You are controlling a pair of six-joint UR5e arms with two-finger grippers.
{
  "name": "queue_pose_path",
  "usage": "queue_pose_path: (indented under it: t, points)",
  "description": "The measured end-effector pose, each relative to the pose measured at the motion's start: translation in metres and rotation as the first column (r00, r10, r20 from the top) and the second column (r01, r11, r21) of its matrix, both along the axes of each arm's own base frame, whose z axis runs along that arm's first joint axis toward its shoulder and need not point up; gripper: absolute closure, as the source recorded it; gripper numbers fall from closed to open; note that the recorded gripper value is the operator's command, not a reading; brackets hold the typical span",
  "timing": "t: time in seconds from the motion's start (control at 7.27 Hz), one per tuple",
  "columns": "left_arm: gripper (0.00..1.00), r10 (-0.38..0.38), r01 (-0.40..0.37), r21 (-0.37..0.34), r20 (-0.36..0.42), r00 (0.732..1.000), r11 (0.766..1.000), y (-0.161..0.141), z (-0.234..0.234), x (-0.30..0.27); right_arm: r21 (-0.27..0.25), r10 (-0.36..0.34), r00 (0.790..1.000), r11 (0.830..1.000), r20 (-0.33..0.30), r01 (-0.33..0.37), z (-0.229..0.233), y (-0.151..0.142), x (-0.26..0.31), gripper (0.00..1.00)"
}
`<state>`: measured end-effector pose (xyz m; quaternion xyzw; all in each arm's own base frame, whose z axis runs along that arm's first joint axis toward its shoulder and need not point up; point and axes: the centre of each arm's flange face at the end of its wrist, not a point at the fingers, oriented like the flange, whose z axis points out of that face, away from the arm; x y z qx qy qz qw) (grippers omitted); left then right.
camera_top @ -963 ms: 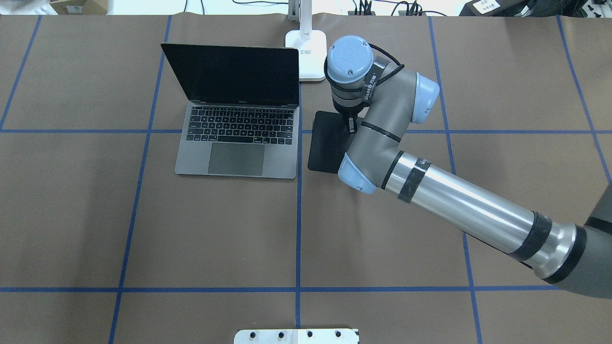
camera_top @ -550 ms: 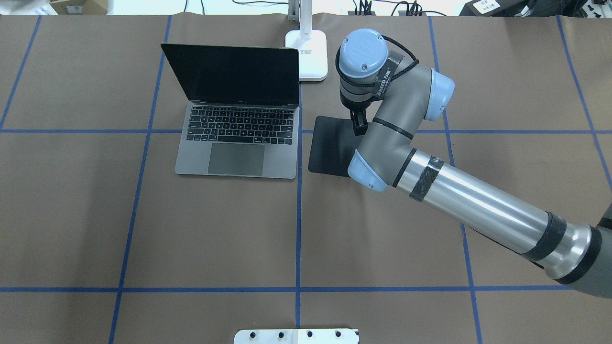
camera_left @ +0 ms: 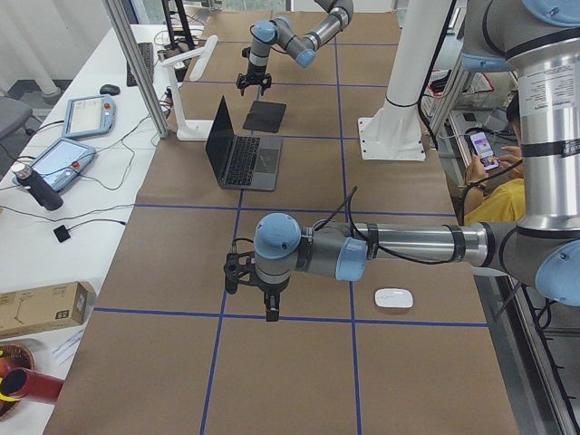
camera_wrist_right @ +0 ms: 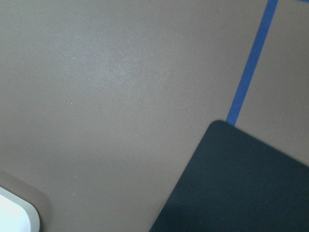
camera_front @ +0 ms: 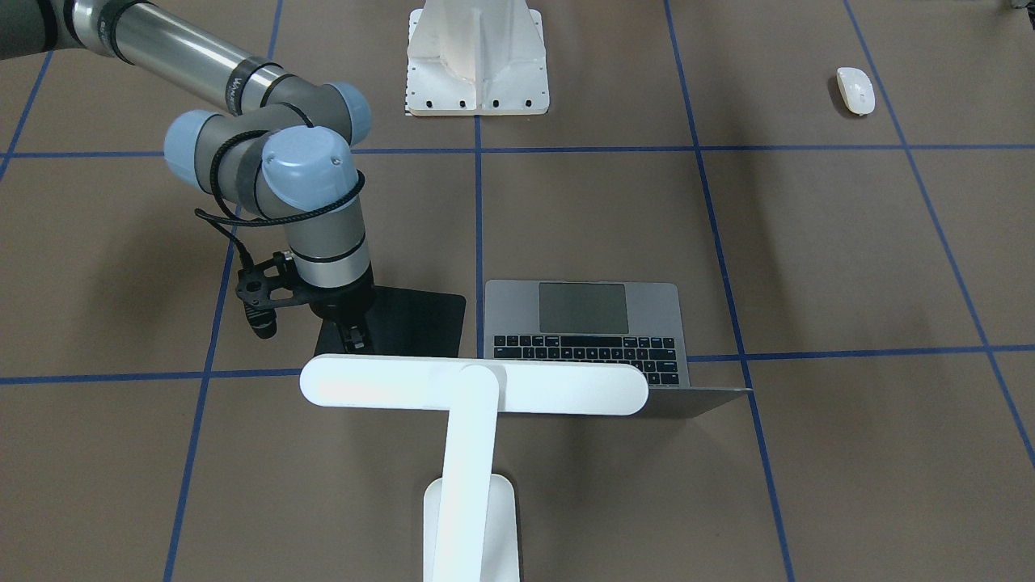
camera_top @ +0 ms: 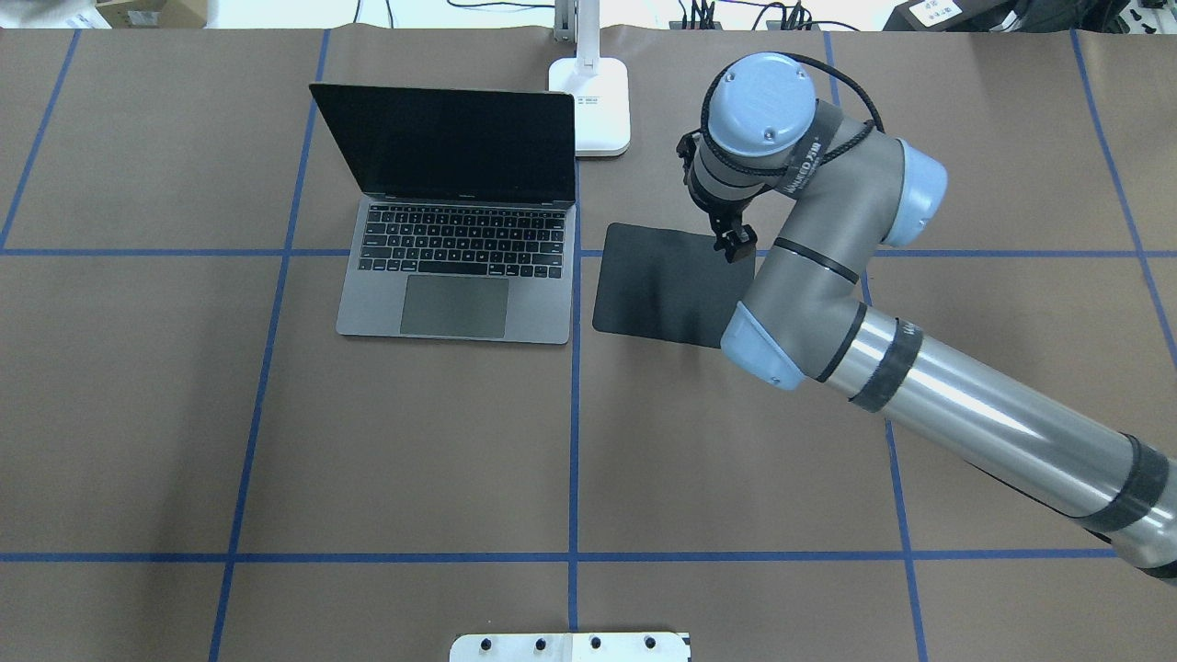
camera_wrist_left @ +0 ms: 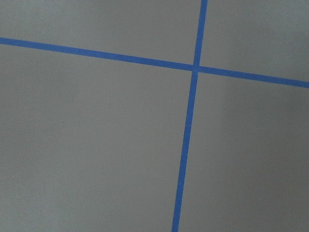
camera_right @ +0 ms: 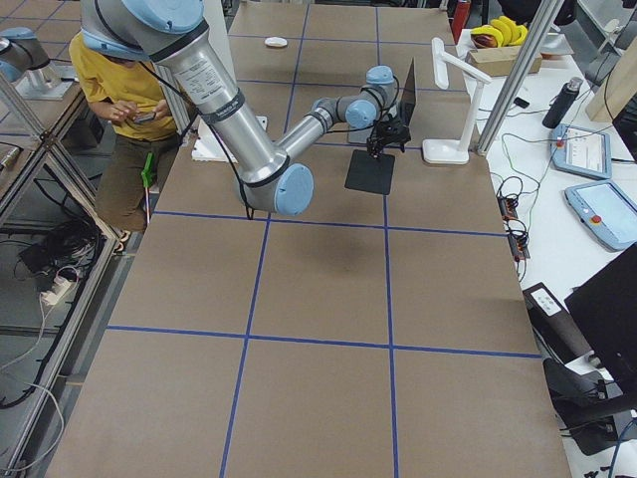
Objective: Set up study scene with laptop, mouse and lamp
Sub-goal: 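Release the mouse pad and withdraw the right gripper away from it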
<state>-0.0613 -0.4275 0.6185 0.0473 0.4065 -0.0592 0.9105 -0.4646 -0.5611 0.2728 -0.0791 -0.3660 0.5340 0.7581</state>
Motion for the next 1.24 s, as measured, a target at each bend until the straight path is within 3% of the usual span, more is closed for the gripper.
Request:
queue_pose_path:
  t: [0.14,0.28,0.41,0.55,0.69,0.83,0.96,1.1,1.24]
  points:
    - [0.0,0.003,-0.003,0.024,-0.002,1.0,1.0,-0.001,-0.012,0.001,0.067,-0.091,0.995,0.993,-0.036,0.093,0.013,0.01,0.029,0.0]
    - [0.0,0.006,-0.006,0.037,-0.007,1.0,0.999,-0.002,-0.019,0.002,0.131,-0.208,0.973,0.967,-0.099,0.22,0.023,0.02,0.06,0.0]
    - [0.0,0.01,-0.009,0.048,-0.01,1.0,0.999,-0.001,-0.023,0.003,0.179,-0.328,0.928,0.917,-0.174,0.358,0.03,0.028,0.095,0.0]
    - [0.0,0.015,-0.014,0.069,-0.01,1.0,0.998,0.005,-0.025,0.003,0.204,-0.43,0.87,0.854,-0.242,0.478,0.04,0.035,0.131,0.0]
    - [0.0,0.022,-0.019,0.128,-0.023,0.999,0.992,0.021,-0.023,0.006,0.223,-0.523,0.797,0.774,-0.302,0.592,0.056,0.042,0.167,0.0]
    - [0.0,0.047,-0.03,0.196,-0.085,0.995,0.98,0.043,-0.023,0.011,0.239,-0.598,0.721,0.687,-0.35,0.686,0.079,0.046,0.2,0.0]
    - [0.0,0.079,-0.039,0.218,-0.179,0.981,0.975,0.063,-0.024,0.018,0.251,-0.662,0.646,0.599,-0.38,0.761,0.108,0.05,0.234,0.0]
    - [0.0,0.092,-0.046,0.207,-0.217,0.972,0.977,0.081,-0.021,0.028,0.264,-0.709,0.588,0.525,-0.39,0.809,0.136,0.054,0.269,0.0]
    - [0.0,0.103,-0.069,0.184,-0.178,0.979,0.98,0.095,-0.012,0.051,0.274,-0.736,0.555,0.483,-0.388,0.832,0.16,0.06,0.299,0.0]
